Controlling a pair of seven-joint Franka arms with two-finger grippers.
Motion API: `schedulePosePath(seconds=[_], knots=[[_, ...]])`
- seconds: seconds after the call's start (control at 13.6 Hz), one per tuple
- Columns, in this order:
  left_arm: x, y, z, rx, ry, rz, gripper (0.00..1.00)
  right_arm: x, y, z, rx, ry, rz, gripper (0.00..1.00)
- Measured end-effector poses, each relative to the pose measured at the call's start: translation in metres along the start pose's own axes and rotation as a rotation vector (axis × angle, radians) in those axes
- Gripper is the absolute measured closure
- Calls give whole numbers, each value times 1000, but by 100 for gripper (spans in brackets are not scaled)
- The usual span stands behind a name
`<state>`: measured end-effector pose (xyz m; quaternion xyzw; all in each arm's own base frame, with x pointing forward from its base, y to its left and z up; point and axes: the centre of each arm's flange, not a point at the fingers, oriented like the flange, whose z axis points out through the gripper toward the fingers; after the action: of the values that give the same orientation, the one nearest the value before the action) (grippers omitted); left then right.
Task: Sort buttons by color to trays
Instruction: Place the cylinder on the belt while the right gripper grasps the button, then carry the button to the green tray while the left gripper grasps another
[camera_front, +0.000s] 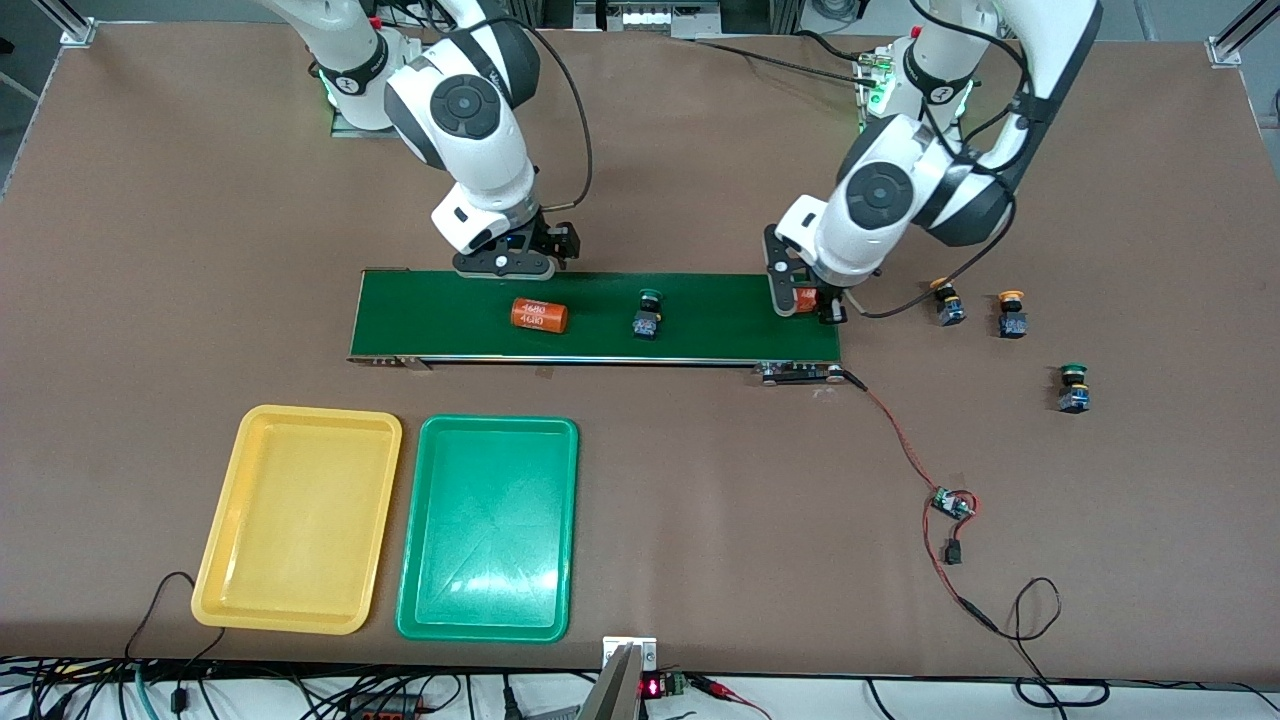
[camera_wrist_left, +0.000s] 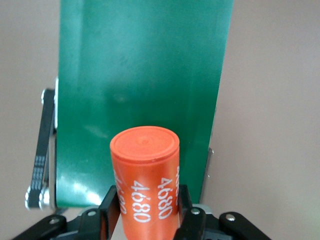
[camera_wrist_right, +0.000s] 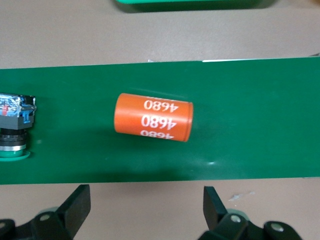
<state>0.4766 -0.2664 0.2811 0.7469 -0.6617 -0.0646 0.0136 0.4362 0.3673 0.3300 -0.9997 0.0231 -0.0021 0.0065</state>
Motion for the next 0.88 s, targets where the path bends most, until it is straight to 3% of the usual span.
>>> schedulePosePath(seconds=[0.52,0.66,0.88], knots=[[12,1,23,12,-42,83,50,-2,-10,9,21,4,19,0],[15,0,20,24,-37,87,36,-2,-11,11,18,6,13,0],[5,-23,-17,94,-6,43,6,12,-13,8,38,35,27,0]])
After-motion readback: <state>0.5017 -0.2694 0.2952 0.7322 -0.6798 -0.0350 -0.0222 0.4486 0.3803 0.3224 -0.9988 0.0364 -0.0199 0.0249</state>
